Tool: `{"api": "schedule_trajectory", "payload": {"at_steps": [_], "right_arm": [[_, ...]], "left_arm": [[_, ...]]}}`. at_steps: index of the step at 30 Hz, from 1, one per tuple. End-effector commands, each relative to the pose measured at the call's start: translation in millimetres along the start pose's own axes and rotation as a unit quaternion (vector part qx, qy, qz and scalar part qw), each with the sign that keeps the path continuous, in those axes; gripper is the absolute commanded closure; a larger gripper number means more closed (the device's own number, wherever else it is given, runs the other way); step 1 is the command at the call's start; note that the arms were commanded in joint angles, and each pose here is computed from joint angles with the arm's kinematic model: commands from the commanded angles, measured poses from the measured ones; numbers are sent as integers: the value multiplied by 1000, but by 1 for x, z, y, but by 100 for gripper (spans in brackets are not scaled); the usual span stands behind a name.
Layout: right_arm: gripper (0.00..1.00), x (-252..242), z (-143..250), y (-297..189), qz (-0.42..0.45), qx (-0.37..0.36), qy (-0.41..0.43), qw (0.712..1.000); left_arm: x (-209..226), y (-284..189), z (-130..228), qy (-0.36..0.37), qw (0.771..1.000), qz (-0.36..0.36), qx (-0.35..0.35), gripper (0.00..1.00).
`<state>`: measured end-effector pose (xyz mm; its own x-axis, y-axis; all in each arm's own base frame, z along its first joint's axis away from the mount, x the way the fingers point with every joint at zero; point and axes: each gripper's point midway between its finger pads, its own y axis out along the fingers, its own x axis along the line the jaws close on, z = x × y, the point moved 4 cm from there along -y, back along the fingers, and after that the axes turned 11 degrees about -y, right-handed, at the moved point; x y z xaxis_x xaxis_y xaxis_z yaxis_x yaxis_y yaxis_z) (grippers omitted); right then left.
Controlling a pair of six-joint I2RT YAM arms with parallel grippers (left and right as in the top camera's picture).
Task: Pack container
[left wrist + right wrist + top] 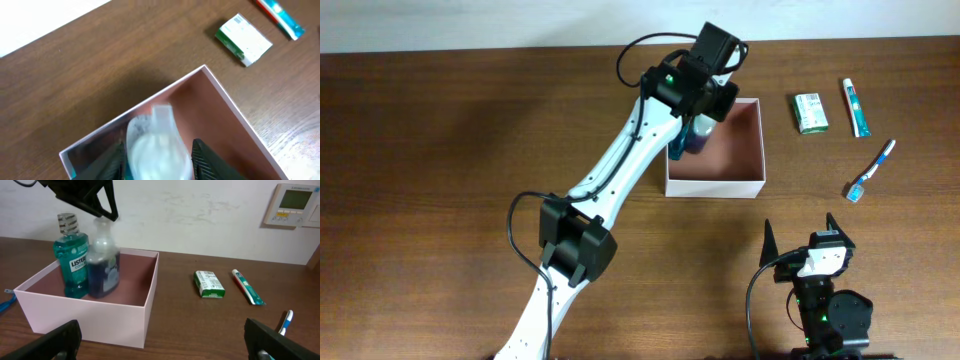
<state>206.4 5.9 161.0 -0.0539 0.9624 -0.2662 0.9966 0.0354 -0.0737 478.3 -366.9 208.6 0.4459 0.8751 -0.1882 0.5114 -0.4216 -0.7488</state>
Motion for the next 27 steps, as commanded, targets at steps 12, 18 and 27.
{"api": "schedule_trajectory", "payload": {"at_steps": [12,18,27], "right_arm": [[1,2,2,0,-3,1,0,1000],[1,2,2,0,-3,1,0,1000],[1,2,2,0,-3,1,0,1000]], "left_arm": [[10,-22,-26,-11,999,6,-39,47],[4,-87,-73,-3,991,33,-129,38],[69,-179,-106,-45,976,-53,-208,2]]}}
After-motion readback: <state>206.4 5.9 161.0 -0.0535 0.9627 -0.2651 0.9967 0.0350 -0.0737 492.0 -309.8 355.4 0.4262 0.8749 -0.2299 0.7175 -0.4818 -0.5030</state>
